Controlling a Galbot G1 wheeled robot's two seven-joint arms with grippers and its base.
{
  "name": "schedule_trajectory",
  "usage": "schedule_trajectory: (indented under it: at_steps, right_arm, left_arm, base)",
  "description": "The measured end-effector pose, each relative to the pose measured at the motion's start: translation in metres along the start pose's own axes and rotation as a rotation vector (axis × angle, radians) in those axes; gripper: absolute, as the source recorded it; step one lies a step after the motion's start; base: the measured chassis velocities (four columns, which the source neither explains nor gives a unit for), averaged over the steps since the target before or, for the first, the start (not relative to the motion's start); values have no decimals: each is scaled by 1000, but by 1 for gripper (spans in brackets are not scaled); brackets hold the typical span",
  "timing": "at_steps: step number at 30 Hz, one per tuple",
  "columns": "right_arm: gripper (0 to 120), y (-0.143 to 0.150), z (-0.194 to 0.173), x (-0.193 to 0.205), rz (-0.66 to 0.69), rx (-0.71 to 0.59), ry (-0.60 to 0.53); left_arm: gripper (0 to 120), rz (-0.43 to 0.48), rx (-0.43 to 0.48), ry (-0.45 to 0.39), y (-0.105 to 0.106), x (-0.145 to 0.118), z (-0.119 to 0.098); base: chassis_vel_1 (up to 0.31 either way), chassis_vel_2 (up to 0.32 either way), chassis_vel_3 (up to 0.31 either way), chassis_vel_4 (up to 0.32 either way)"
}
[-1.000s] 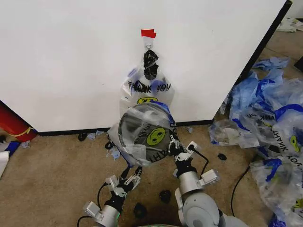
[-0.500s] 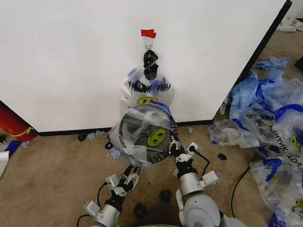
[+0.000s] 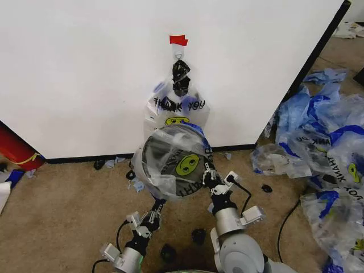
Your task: Pick up the garbage bag from the wall and place it over the trash bin.
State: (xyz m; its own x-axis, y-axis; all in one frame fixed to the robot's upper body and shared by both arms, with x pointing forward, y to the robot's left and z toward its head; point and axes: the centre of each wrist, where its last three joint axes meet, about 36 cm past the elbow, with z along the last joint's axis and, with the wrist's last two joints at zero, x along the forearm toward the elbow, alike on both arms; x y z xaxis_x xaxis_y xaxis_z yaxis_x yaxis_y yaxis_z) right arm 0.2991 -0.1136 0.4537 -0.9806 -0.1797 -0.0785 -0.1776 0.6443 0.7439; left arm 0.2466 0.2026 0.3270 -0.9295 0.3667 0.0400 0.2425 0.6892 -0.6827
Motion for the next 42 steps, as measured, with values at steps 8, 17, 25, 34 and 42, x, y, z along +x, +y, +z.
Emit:
schedule_trajectory:
  at_steps: [8, 17, 25, 34, 42]
  right_arm:
    - [1, 3, 0, 5, 3, -14, 7]
    - [1, 7, -1, 10, -1, -28, 17]
    - [1, 3, 2, 9, 6, -16, 27]
    - [1, -20, 2, -3, 26, 63, 4]
    - [1, -33, -6, -6, 47, 95, -14]
  left_arm:
    - [0, -15, -7, 3, 7, -2, 6]
    - [0, -33, -17, 1, 16, -6, 14]
    - [10, -25, -50, 5, 16, -1, 12]
    - [39, -29, -173, 38, 13, 16, 0]
    - [67, -132, -256, 70, 12, 17, -7]
  base:
    - [0, 0, 0, 0]
    - [0, 0, 0, 0]
    - [0, 0, 0, 0]
    - [0, 0, 0, 0]
    - [0, 0, 0, 0]
